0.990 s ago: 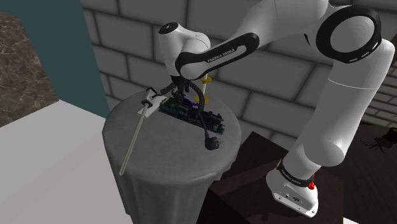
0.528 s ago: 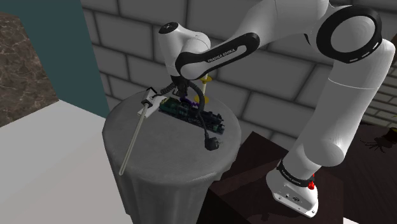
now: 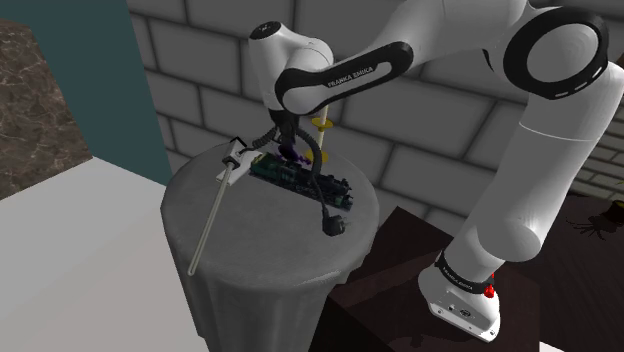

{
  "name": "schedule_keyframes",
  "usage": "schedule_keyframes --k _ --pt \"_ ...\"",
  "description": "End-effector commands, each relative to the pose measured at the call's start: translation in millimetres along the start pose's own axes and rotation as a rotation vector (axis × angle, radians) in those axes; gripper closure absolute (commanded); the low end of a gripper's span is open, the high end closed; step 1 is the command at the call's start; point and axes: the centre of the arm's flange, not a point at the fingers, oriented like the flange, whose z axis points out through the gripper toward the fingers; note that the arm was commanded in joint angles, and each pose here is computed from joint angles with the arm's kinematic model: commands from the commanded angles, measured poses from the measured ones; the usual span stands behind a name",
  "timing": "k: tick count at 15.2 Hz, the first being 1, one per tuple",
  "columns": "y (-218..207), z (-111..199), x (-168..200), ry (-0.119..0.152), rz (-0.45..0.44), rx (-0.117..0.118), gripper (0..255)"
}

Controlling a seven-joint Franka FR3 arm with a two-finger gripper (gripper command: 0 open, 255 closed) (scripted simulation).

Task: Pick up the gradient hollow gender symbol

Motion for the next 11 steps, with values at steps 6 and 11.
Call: schedule_keyframes --k 6,11 --pt "12.3 -34.7 -1.7 0.000 0.000 0.000 255" --pt "18.4 -50.1 -2.6 0.000 0.000 0.000 255"
